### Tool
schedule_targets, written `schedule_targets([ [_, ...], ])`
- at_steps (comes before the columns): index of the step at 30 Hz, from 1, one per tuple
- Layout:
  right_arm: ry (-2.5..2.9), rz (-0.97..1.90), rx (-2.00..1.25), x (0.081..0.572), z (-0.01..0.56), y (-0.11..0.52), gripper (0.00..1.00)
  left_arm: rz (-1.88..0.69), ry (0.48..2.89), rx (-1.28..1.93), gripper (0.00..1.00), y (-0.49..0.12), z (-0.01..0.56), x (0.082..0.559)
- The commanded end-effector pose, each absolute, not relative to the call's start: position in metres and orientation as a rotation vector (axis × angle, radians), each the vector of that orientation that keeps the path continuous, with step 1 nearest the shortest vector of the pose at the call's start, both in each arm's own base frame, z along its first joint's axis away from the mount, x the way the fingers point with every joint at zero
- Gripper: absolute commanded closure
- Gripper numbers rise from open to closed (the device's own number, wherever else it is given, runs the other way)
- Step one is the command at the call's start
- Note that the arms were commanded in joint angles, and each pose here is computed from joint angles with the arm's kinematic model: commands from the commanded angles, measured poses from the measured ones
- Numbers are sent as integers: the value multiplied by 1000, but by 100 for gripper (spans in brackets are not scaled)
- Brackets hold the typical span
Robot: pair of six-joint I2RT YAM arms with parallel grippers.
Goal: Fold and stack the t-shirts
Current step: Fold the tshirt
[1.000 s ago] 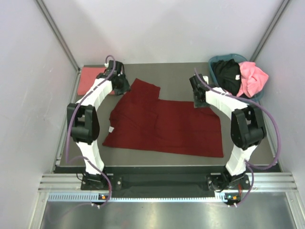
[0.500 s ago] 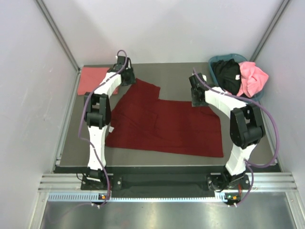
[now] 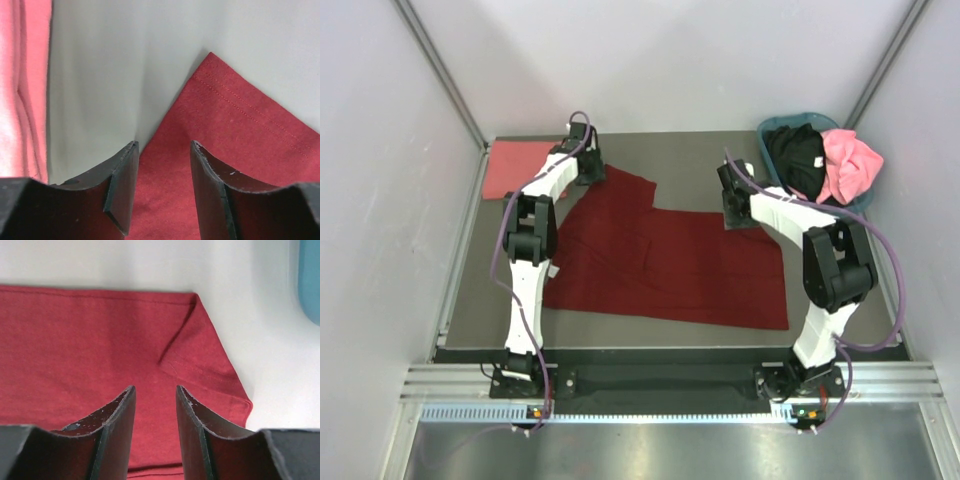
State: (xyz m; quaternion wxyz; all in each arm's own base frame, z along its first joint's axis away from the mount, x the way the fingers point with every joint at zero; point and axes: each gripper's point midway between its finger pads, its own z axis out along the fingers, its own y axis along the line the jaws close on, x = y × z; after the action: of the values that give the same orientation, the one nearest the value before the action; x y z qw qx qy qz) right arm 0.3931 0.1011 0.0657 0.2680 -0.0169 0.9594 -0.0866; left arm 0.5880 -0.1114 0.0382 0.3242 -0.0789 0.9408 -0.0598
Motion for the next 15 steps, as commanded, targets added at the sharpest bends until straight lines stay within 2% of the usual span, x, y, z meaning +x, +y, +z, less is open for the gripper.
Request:
schedule_targets([
  [1, 2537, -267, -42, 394, 82, 92, 61, -134, 2495, -189, 50, -106, 31, 581],
  [3, 2541, -272, -34, 393, 80, 89, 61, -139, 2499, -187, 52, -107, 29, 580],
  [7, 2544, -289, -27, 393, 77, 86, 61, -186, 2504, -179, 61, -114, 27, 580],
  [8, 2545, -291, -24, 393, 77, 86, 61, -197, 2504, -175, 70, -116, 27, 579],
  [11, 2546, -318, -21, 392, 75, 82, 61, -259, 2499, -167, 86, -124, 33, 578],
  [15, 2556, -324, -26, 396, 67, 83, 61, -309, 2454, -166, 98, -129, 51, 580],
])
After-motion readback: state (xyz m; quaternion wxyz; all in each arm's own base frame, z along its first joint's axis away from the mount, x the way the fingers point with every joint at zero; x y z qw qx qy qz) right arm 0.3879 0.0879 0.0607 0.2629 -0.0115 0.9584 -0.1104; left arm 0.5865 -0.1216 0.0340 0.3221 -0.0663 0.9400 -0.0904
